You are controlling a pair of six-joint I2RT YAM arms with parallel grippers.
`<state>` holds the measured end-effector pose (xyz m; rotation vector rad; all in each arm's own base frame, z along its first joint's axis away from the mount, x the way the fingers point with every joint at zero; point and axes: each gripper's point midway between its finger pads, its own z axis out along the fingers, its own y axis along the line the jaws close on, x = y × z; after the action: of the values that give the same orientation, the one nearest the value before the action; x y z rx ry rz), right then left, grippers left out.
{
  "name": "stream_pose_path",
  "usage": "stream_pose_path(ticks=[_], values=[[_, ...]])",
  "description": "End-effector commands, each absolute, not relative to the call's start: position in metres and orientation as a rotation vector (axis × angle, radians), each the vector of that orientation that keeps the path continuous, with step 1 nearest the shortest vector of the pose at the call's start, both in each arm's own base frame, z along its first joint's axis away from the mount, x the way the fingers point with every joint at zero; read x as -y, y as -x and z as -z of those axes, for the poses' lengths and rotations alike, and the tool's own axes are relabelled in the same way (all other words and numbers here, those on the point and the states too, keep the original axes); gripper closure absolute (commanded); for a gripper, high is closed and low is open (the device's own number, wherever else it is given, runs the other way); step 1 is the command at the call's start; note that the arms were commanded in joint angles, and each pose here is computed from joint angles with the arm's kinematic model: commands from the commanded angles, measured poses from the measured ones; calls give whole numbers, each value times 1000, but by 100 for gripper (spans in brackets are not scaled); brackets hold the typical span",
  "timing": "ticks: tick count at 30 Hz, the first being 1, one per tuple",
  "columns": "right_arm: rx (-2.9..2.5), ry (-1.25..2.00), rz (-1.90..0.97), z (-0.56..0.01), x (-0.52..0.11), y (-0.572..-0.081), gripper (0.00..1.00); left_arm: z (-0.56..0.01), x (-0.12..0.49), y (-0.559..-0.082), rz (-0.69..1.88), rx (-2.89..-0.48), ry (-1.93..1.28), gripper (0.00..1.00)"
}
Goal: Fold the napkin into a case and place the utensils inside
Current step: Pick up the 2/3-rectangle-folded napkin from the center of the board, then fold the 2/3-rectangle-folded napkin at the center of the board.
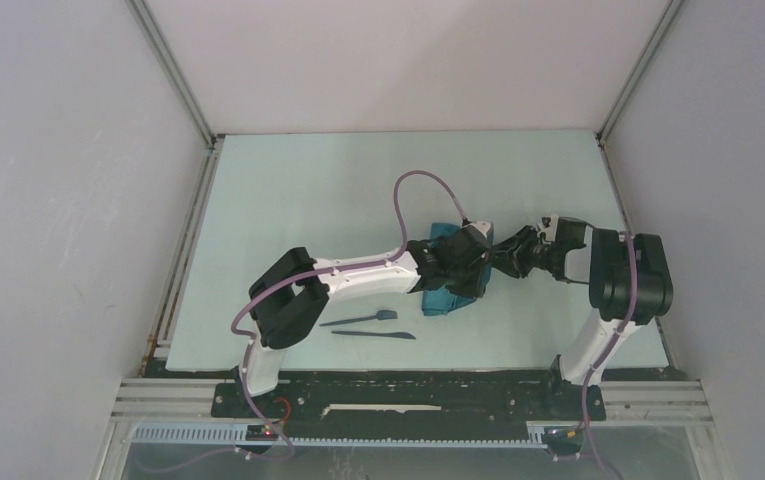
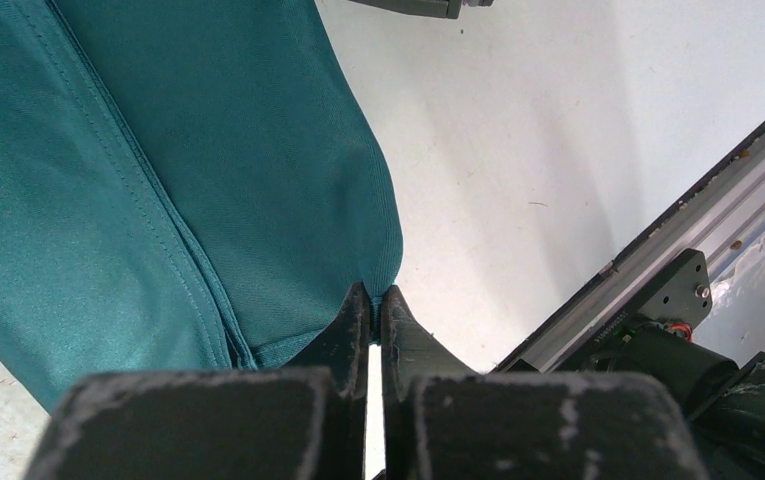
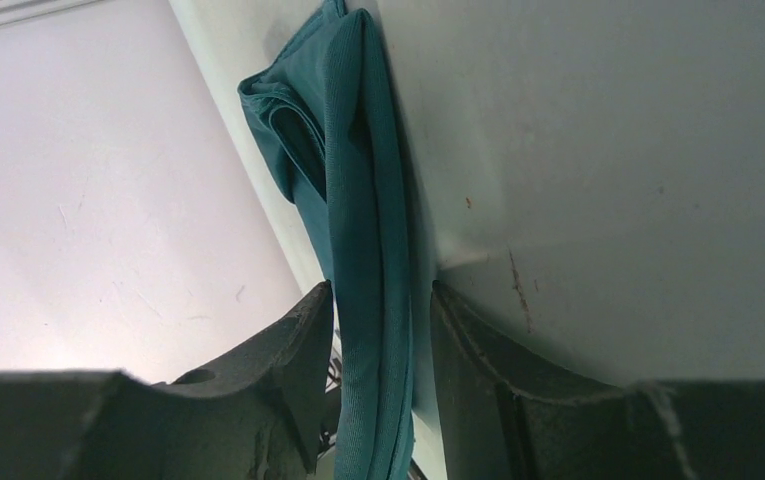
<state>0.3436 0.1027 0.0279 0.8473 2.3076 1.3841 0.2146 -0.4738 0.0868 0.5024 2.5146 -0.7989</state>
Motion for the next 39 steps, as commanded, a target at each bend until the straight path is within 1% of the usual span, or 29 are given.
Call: stream_pose_path(ticks=[1,8,10,11,12,15,18,23,30,39], values=[[-2270,-814,-1378,-33,-102,-356,52,-123,482,-217,900,-2442,-478,100],[-2260,-795,-1390,-34,-104,-361,61,-123,482,-216,908,-2442,-478,100],[-2256,-795,-1396,-34,-105,-362,70,-124,482,-216,914,-2440,-476,100],[-2252,-790,-1395,-36,-105,-362,76,-123,483,-215,922,-2440,-473,100],[-2250,-785,-1396,-37,-105,-363,83,-124,483,-215,932,-2437,-468,100],[-2237,-761,-1390,-45,-105,-364,100,-118,484,-213,977,-2443,-449,100],[-2237,-744,-1367,-50,-106,-364,100,-109,483,-209,1041,-2464,-397,100],[-2282,-677,-1305,-58,-117,-364,100,-106,479,-204,1143,-2425,-338,100],[-2349,-590,-1194,-68,-134,-367,100,-103,468,-199,1203,-2385,-287,100],[-2463,-467,-1151,-67,-181,-364,100,-96,447,-198,1219,-2384,-235,100]])
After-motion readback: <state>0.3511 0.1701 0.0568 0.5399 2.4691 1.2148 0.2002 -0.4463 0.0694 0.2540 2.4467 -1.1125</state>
